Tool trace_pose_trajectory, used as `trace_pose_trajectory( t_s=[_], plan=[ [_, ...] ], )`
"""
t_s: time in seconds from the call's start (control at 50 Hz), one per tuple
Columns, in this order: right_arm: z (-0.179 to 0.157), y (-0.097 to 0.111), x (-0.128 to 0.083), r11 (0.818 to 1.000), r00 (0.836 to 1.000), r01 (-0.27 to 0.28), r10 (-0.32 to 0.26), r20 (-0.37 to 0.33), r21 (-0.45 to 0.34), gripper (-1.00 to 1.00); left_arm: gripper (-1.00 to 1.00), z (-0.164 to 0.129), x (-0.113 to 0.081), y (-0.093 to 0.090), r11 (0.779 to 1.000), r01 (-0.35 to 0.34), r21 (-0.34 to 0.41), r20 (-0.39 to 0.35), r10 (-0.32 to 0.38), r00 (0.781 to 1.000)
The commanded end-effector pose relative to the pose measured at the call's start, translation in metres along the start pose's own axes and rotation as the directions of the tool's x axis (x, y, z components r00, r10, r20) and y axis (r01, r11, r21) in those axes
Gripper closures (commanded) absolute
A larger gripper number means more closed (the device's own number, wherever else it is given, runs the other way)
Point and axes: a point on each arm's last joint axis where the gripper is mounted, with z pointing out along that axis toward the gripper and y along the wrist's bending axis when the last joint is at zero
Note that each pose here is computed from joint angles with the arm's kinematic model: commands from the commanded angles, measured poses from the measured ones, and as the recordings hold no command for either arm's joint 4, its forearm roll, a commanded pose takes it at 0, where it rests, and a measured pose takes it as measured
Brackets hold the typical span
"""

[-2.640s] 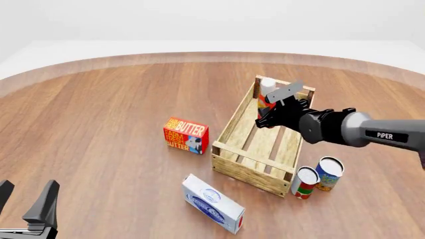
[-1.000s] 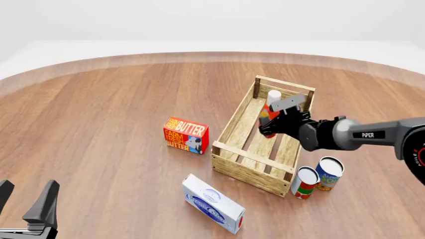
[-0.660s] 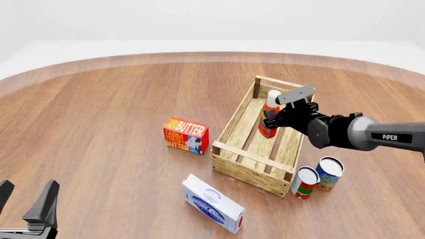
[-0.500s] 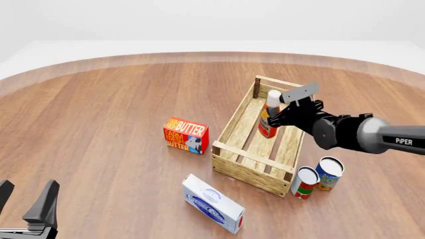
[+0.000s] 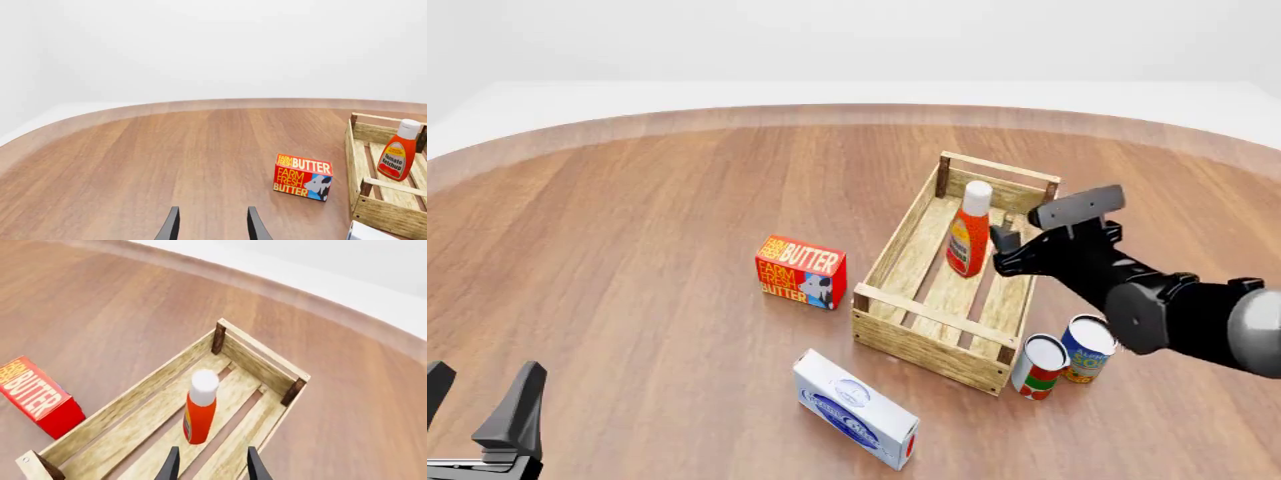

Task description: Pick up the ketchup, and put it in the wooden tray.

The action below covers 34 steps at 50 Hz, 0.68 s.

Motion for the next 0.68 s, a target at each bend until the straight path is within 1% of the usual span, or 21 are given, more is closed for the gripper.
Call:
trace_pose_trajectory(
  t_s=[0.02, 0.1, 0.16, 0.18, 0.3, 0.34, 0.38, 0.42, 0.44, 0.46, 0.5, 0.54, 0.68],
  plan=[
    [-0.035, -0.003, 0.014, 0.999, 0.999, -0.041, 0.041, 0.036, 0.021, -1.00, -1.00, 0.000, 0.000, 0.000, 1.000, 0.000, 0.000, 0.000, 0.000, 1.000],
    [-0.051, -0.004, 0.020, 0.998, 0.997, -0.055, 0.053, 0.047, 0.033, -1.00, -1.00, 0.000, 0.000, 0.000, 1.000, 0.000, 0.000, 0.000, 0.000, 1.000],
    [-0.056, -0.007, 0.025, 0.998, 0.998, -0.049, 0.047, 0.048, 0.049, -1.00, -1.00, 0.000, 0.000, 0.000, 1.000, 0.000, 0.000, 0.000, 0.000, 1.000],
    [-0.064, -0.008, 0.029, 0.996, 0.996, -0.072, 0.069, 0.054, 0.054, -1.00, -1.00, 0.000, 0.000, 0.000, 1.000, 0.000, 0.000, 0.000, 0.000, 1.000],
    [-0.080, -0.010, 0.042, 0.995, 0.996, -0.065, 0.060, 0.065, 0.078, -1.00, -1.00, 0.000, 0.000, 0.000, 1.000, 0.000, 0.000, 0.000, 0.000, 1.000],
    [-0.083, -0.012, 0.052, 0.993, 0.996, -0.072, 0.067, 0.056, 0.094, -1.00, -1.00, 0.000, 0.000, 0.000, 1.000, 0.000, 0.000, 0.000, 0.000, 1.000],
    [-0.085, -0.013, 0.062, 0.990, 0.995, -0.092, 0.087, 0.048, 0.104, -1.00, -1.00, 0.000, 0.000, 0.000, 1.000, 0.000, 0.000, 0.000, 0.000, 1.000],
    [-0.088, -0.013, 0.069, 0.989, 0.994, -0.100, 0.095, 0.045, 0.112, -1.00, -1.00, 0.000, 0.000, 0.000, 1.000, 0.000, 0.000, 0.000, 0.000, 1.000],
    [-0.088, -0.013, 0.069, 0.989, 0.994, -0.100, 0.095, 0.045, 0.112, -1.00, -1.00, 0.000, 0.000, 0.000, 1.000, 0.000, 0.000, 0.000, 0.000, 1.000],
    [-0.093, -0.014, 0.077, 0.986, 0.993, -0.113, 0.109, 0.041, 0.123, -1.00, -1.00, 0.000, 0.000, 0.000, 1.000, 0.000, 0.000, 0.000, 0.000, 1.000],
    [-0.094, -0.013, 0.080, 0.985, 0.993, -0.116, 0.113, 0.034, 0.124, -1.00, -1.00, 0.000, 0.000, 0.000, 1.000, 0.000, 0.000, 0.000, 0.000, 1.000],
    [-0.109, -0.014, 0.080, 0.983, 0.992, -0.119, 0.113, 0.048, 0.138, -1.00, -1.00, 0.000, 0.000, 0.000, 1.000, 0.000, 0.000, 0.000, 0.000, 1.000],
    [-0.109, -0.014, 0.080, 0.983, 0.992, -0.119, 0.113, 0.048, 0.138, -1.00, -1.00, 0.000, 0.000, 0.000, 1.000, 0.000, 0.000, 0.000, 0.000, 1.000]
  ],
)
